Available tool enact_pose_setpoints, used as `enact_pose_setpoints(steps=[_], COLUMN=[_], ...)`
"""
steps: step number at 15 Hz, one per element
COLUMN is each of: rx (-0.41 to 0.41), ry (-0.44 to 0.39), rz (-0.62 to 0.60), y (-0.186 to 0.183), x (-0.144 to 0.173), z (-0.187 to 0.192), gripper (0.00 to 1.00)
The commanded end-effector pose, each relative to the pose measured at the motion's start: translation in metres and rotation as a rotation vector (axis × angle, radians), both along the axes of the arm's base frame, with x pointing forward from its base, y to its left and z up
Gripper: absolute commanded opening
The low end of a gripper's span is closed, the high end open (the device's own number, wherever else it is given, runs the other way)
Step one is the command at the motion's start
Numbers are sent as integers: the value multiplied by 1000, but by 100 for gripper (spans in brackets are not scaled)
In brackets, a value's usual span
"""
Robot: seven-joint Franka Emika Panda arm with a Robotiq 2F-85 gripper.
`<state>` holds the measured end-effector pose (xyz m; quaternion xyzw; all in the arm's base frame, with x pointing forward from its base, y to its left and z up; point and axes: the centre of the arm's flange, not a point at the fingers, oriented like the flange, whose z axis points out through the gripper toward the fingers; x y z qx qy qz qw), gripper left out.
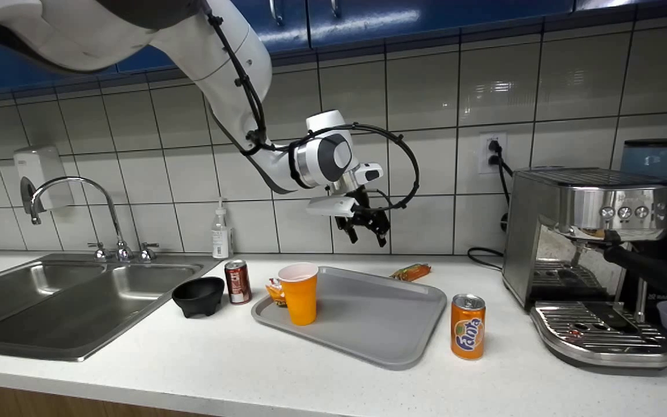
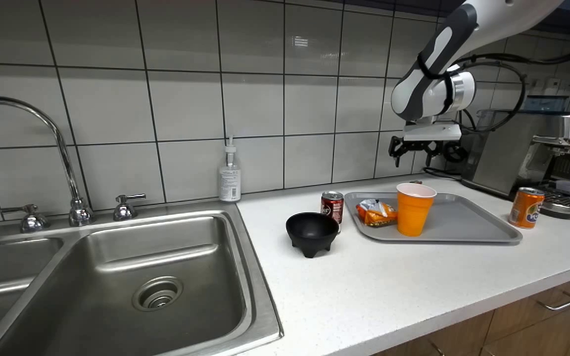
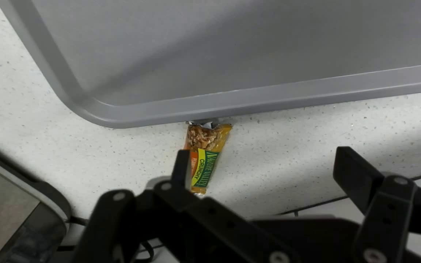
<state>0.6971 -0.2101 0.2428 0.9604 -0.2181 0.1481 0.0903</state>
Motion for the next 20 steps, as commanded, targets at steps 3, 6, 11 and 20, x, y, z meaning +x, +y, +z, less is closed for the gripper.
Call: enact_pose_setpoints(steps=[3, 6, 11, 20], rx=[25, 27, 36, 50], ry=[26, 31, 40, 61], rz=[-23, -17, -13, -10], y=[-6, 0, 9, 24], x=[-9, -18, -36, -76], z=[7, 9, 15, 30], gripper=[100, 100, 100, 100])
